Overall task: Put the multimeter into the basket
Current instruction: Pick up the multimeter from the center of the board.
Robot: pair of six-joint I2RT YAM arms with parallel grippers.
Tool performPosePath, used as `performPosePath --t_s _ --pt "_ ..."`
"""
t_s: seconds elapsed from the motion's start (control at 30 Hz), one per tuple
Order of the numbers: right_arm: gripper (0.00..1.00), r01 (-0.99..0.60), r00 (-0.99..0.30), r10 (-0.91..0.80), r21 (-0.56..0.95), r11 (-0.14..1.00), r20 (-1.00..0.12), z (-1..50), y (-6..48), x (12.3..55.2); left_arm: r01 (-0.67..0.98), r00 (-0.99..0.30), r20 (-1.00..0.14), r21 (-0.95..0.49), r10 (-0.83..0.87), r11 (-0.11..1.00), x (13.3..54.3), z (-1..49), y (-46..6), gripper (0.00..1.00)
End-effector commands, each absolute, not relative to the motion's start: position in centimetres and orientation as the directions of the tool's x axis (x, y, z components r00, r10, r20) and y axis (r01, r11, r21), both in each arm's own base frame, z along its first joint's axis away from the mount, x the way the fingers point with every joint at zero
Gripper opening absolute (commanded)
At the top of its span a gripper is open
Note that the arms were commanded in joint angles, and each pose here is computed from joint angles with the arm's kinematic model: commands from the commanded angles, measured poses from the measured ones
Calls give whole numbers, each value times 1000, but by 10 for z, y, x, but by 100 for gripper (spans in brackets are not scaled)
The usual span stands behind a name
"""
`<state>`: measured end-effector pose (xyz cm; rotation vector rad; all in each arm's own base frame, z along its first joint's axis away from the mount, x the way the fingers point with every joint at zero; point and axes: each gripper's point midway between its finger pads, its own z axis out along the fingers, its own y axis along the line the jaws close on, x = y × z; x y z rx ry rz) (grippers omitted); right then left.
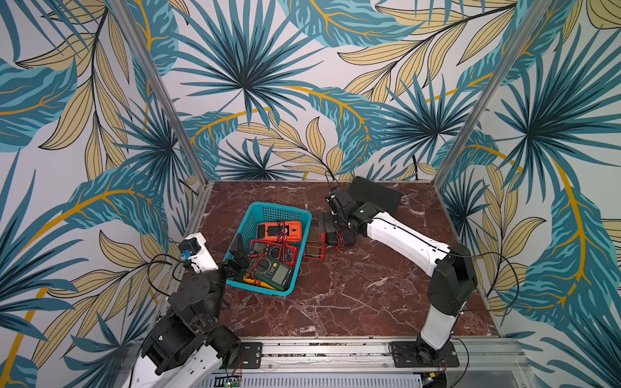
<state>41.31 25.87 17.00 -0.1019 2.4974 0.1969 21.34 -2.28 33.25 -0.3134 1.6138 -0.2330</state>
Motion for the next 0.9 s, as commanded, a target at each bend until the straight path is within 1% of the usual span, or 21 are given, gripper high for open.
performPosePath --t_s 0.0,0.03,0.1,0.23,0.37,0.6,0.67,0.87 --pt "84 -77 -857 3 133 988 -515 137 267 412 -38 -73 -932 -354 -356 935 217 324 -31 100" --pt "79 -79 -864 2 140 987 -504 133 270 414 -37 -73 -931 -355 -357 934 218 323 -31 100" --pt "76 -77 -886 8 164 983 -464 119 279 414 -41 -77 -932 -353 -355 935 219 321 -32 100" --pt "75 -41 -915 46 207 978 -401 93 289 407 -44 -88 -934 -343 -345 938 221 319 -34 100" --pt "76 2 -924 115 297 955 -364 77 295 396 -45 -93 -935 -340 -343 939 223 317 -35 100" --pt "79 73 -903 260 474 877 -343 75 299 378 -54 -110 -935 -332 -336 942 224 310 -35 100" --pt "79 84 -886 309 536 840 -345 78 302 377 -55 -113 -935 -331 -336 942 224 309 -36 100" --pt "76 97 -861 388 644 759 -328 81 303 369 -55 -114 -935 -331 -335 942 224 309 -35 100"
